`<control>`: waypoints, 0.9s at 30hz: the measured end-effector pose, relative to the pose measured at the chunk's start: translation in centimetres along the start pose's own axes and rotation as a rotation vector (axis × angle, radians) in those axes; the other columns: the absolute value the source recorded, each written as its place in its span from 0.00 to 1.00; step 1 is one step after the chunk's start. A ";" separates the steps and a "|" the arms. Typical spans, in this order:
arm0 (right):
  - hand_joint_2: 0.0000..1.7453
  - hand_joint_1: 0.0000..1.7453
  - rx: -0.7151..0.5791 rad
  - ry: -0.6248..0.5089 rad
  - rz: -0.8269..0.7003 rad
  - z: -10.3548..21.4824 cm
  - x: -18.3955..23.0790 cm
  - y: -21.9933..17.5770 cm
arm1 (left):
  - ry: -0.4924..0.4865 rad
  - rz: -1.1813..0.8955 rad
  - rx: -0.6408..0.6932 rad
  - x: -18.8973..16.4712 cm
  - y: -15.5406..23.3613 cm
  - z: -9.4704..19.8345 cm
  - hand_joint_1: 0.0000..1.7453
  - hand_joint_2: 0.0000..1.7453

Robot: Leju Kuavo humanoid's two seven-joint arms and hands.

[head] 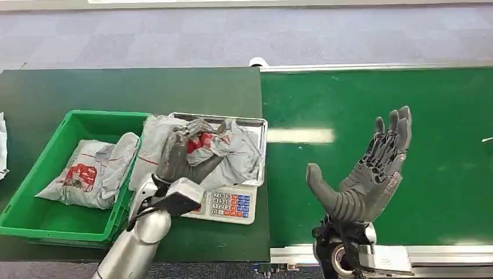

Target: Moved the parcel from conveyor to table for the left to box.

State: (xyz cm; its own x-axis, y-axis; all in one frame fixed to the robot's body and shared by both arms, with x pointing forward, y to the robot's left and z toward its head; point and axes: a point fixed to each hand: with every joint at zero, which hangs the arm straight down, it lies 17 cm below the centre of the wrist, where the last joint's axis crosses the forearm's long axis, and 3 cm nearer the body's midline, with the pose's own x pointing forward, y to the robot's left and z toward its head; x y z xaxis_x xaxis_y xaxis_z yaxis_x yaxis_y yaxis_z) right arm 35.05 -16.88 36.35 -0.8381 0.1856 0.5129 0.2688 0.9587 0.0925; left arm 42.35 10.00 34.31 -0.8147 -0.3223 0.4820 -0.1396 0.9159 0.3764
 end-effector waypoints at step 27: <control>1.00 0.00 0.023 0.056 -0.026 0.5 -1.0 0.8 | 0.645 -0.791 0.377 -20.2 24.5 5.1 0.97 1.00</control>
State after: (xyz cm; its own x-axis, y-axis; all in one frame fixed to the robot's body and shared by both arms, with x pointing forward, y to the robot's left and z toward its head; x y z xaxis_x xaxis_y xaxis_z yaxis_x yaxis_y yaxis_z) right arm 35.87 -16.14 35.45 -0.8167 0.1493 0.5574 0.2359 0.9679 0.0864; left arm 52.50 40.17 29.79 0.0155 -0.8170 0.5764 -0.7482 0.3729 0.5488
